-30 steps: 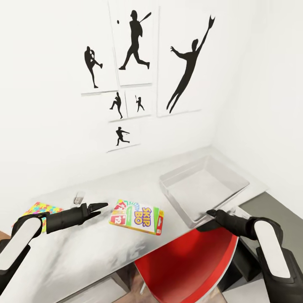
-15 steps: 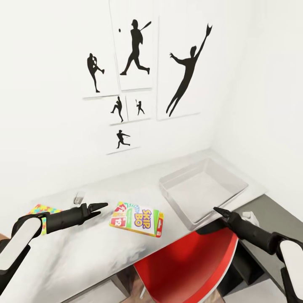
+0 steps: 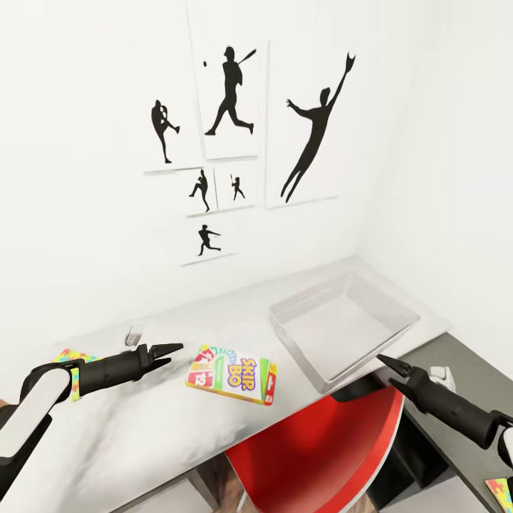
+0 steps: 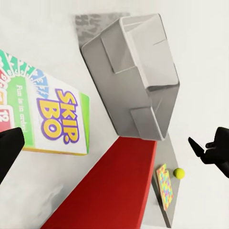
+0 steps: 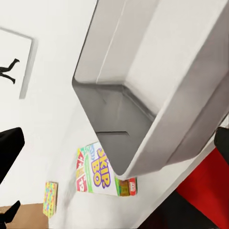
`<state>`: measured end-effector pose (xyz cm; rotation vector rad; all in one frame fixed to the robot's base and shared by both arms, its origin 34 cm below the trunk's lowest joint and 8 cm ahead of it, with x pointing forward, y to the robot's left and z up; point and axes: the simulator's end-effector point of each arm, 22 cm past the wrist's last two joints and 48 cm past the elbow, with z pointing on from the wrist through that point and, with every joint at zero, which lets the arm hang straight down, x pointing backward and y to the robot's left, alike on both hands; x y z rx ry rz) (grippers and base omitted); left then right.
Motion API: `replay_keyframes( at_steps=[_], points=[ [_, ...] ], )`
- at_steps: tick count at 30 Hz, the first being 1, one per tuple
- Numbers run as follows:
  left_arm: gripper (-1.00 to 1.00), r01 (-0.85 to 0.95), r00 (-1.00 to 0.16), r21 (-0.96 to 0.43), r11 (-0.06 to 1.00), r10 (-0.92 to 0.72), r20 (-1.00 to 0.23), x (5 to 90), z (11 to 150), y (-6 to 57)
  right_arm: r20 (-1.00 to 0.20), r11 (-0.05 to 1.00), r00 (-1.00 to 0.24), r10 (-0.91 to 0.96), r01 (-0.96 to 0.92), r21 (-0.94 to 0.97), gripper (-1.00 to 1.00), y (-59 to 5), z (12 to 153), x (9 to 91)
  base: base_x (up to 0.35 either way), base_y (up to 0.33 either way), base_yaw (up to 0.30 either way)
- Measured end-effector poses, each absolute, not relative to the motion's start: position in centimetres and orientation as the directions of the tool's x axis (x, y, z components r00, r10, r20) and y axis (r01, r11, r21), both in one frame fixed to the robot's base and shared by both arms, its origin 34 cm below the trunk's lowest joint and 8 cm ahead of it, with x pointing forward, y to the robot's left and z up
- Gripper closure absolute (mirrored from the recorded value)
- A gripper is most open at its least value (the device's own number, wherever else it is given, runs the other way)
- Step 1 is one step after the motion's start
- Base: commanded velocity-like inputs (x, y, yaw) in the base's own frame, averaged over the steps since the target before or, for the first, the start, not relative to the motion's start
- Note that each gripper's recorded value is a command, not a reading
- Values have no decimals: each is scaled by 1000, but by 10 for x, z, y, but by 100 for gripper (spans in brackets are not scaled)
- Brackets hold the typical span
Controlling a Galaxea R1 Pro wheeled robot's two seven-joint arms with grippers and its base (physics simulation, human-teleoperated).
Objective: Put all the toys in the child's room - the three board games (two on the bed and one on the table), the two jigsaw puzzles on the table, and the tennis ball on the table - inside the toy box on the table in the child's room.
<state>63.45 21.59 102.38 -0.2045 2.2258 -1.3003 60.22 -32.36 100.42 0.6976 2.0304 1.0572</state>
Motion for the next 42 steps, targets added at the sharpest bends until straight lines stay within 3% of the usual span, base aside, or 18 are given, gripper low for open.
replay_keyframes(
  at_steps=[30,42],
  points=[
    [-100,174,-840,-859,481,-383,-385,631,1037,214,-305,499,-610,731,174,849,-100,-317,980,574,-5,0,-1],
    [-100,182,-838,-859,478,-382,-390,630,1043,214,-311,496,-607,731,160,853,-100,-316,987,575,-144,0,-172]
  ],
)
